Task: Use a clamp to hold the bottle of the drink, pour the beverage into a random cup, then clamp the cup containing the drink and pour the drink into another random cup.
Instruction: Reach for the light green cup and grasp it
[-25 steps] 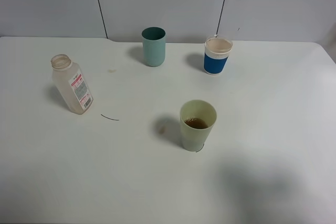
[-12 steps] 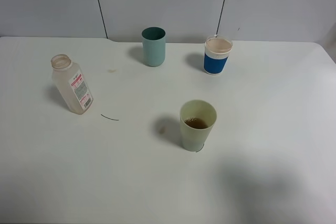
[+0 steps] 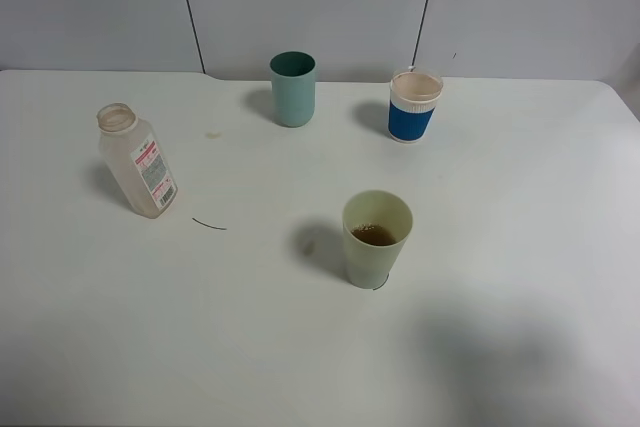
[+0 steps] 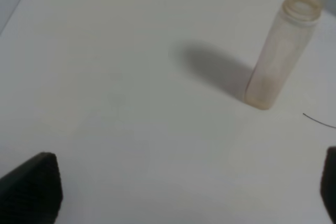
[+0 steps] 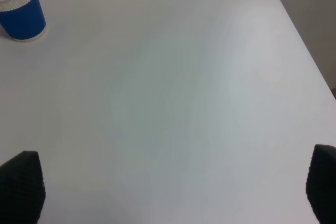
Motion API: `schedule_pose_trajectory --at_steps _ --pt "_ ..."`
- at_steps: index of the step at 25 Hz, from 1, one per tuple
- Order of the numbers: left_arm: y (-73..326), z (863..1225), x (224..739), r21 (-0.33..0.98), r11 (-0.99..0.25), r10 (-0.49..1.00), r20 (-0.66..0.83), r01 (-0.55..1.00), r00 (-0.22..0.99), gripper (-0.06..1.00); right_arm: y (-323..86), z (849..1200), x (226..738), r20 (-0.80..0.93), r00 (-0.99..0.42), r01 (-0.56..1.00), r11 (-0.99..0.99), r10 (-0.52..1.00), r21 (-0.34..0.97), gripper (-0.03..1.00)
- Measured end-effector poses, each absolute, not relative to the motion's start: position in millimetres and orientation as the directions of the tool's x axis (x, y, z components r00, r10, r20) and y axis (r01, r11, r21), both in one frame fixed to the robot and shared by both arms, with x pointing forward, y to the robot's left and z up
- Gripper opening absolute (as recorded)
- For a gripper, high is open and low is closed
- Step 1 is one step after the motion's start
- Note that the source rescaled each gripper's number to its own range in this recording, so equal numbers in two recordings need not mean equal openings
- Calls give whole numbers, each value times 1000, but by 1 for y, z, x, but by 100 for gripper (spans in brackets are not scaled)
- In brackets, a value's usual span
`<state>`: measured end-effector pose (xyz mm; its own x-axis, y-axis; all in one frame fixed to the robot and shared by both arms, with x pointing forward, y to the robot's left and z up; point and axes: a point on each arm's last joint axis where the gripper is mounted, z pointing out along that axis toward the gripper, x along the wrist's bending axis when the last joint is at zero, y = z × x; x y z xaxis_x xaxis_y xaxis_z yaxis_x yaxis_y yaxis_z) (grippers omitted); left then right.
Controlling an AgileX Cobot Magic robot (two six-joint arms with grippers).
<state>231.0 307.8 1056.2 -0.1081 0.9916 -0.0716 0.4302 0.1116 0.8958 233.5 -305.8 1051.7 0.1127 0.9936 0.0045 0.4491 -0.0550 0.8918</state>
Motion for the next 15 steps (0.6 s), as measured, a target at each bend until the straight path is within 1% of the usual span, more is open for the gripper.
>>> schedule_pose_trajectory --at_steps 15 --pt "308 1056 231 896 112 992 -72 430 -108 100 -306 1052 233 4 113 449 -55 994 892 100"
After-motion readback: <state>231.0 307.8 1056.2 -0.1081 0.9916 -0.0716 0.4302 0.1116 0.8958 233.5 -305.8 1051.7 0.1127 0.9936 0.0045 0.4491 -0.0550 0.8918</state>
